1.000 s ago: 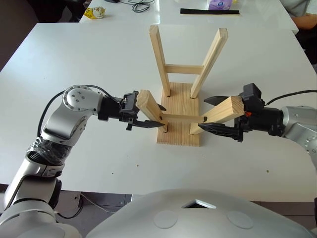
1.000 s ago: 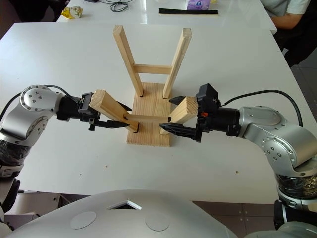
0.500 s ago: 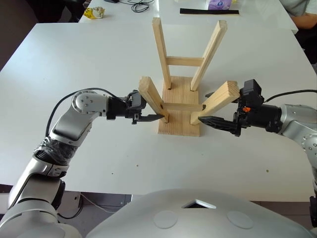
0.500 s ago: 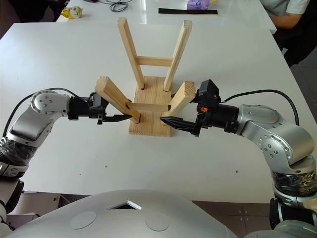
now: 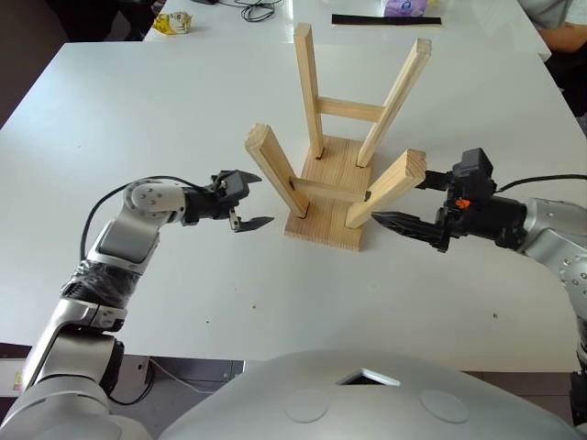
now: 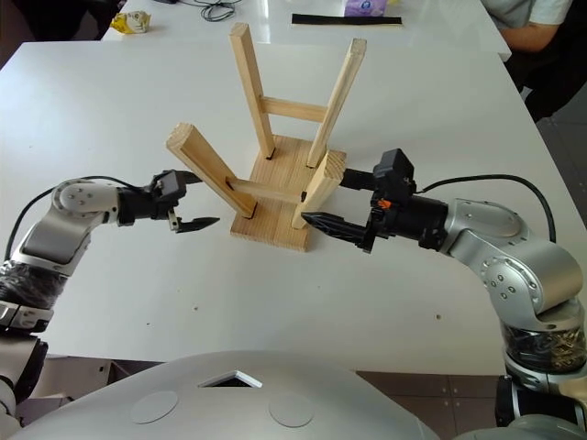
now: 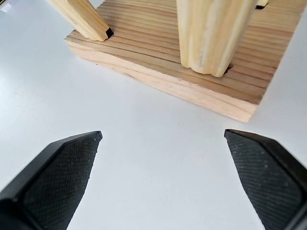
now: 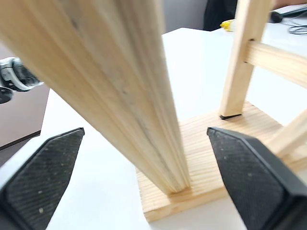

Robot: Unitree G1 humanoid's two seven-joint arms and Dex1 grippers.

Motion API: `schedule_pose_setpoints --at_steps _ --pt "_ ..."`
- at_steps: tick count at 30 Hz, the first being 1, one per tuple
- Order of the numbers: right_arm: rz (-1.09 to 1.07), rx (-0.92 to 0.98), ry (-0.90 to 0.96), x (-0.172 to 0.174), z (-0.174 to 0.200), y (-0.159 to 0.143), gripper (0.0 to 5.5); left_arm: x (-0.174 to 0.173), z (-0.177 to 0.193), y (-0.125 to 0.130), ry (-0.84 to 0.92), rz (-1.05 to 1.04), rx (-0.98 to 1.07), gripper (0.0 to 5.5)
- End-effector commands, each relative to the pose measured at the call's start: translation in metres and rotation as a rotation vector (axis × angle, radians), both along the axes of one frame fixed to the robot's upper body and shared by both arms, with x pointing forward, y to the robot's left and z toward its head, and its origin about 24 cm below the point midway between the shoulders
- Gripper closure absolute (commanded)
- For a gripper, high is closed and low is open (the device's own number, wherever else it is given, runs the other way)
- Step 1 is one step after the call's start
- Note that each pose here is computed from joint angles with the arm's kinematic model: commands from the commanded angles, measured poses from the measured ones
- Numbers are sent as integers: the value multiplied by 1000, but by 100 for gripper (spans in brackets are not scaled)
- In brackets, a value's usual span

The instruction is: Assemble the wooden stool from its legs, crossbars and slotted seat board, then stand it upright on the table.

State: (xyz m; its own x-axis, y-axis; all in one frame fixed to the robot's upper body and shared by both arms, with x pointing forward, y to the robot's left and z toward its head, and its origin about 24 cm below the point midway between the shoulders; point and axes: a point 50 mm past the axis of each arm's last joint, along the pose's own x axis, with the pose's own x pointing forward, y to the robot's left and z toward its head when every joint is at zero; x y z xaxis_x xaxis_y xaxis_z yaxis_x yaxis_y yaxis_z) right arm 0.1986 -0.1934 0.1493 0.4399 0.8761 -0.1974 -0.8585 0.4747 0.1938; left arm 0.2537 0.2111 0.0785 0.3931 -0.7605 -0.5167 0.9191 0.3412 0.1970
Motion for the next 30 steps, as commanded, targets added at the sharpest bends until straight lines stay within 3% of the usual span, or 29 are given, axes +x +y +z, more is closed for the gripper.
schedule_pose_setpoints --at_steps 1,6,9,11,13,17,26,30 --pt "-71 -24 -43 -6 14 -18 77 -12 12 3 -16 28 -76 77" --pt "-173 51 -75 -16 27 -30 77 -24 45 26 -89 223 -323 77" --pt "-256 96 -121 -17 36 -29 77 -27 71 25 -149 341 -504 77" --pt "-296 142 -157 -16 45 -26 77 -25 91 19 -208 377 -598 77" --pt "-323 189 -189 -13 54 -22 111 -24 108 10 -251 380 -662 73" --pt "-330 201 -237 -7 64 -3 160 -12 131 -9 -332 438 -715 127" --pt "-344 222 -389 14 89 44 160 3 162 -50 -400 419 -802 127" --pt "-283 364 -502 11 124 60 160 2 179 -63 -403 348 -857 127"
